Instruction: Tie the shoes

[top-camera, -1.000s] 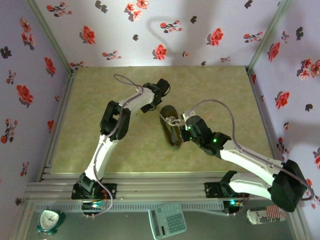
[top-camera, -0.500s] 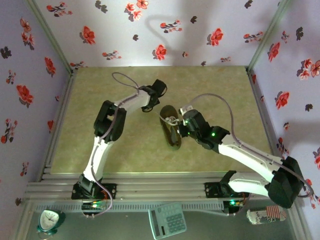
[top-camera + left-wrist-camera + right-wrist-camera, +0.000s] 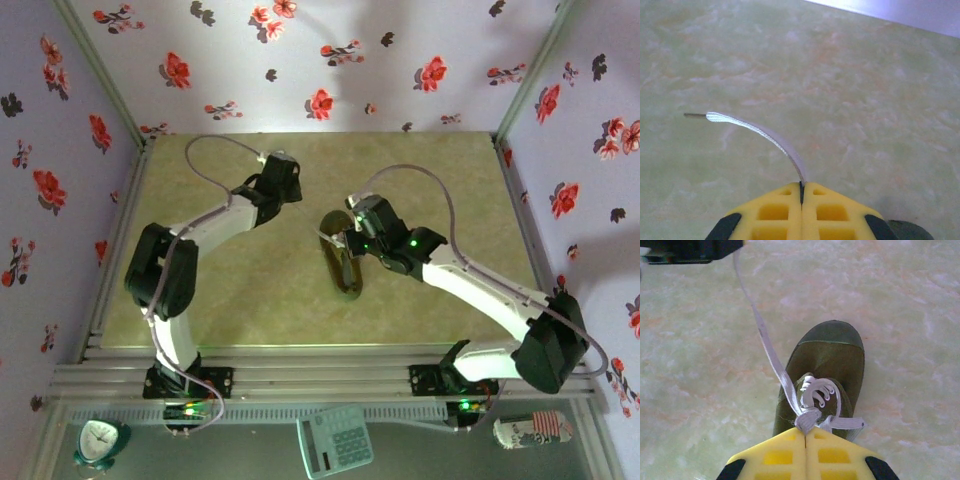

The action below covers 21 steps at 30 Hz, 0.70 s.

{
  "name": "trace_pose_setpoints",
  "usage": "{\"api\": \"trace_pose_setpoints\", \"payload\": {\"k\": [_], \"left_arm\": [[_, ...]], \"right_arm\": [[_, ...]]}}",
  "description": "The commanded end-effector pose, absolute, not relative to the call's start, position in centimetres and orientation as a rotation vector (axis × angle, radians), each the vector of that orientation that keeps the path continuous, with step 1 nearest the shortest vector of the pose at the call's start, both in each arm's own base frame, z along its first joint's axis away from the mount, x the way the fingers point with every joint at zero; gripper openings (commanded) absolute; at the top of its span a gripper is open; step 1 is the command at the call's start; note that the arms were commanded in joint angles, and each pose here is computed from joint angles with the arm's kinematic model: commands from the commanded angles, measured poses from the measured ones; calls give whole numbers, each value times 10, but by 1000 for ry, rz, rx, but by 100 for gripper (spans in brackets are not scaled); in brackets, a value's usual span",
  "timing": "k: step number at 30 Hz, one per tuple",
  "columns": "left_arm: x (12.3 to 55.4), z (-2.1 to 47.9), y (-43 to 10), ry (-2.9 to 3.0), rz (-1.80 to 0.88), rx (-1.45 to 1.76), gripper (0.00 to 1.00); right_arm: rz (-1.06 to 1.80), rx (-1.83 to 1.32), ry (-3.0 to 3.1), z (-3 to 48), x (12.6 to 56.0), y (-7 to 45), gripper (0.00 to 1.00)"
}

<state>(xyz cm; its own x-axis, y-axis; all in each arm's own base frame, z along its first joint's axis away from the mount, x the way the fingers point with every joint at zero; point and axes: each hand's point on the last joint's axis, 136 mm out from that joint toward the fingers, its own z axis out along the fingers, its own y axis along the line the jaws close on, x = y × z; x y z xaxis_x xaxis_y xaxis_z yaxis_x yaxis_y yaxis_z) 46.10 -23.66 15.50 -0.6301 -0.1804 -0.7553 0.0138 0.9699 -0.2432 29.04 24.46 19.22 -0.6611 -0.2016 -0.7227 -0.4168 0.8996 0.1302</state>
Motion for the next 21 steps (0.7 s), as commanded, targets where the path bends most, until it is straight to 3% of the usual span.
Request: {"api": "trace_pose_setpoints", "payload": {"k": [1,7,14,21], "left_arm": [[458,178,-244,2145,-400,43,0],[434,188,-244,2099,-525,141,0],[403,219,-260,1998,-708,329,0],[390,223,-260,1909,-603,570,0]], "right_arm": [[392,-374,2308,202,298,242,0],[422,-305,2283,216,310,233,0],[545,-504,2234,234,307,262,0],[473,-472,2260,222,310,250,0]]}}
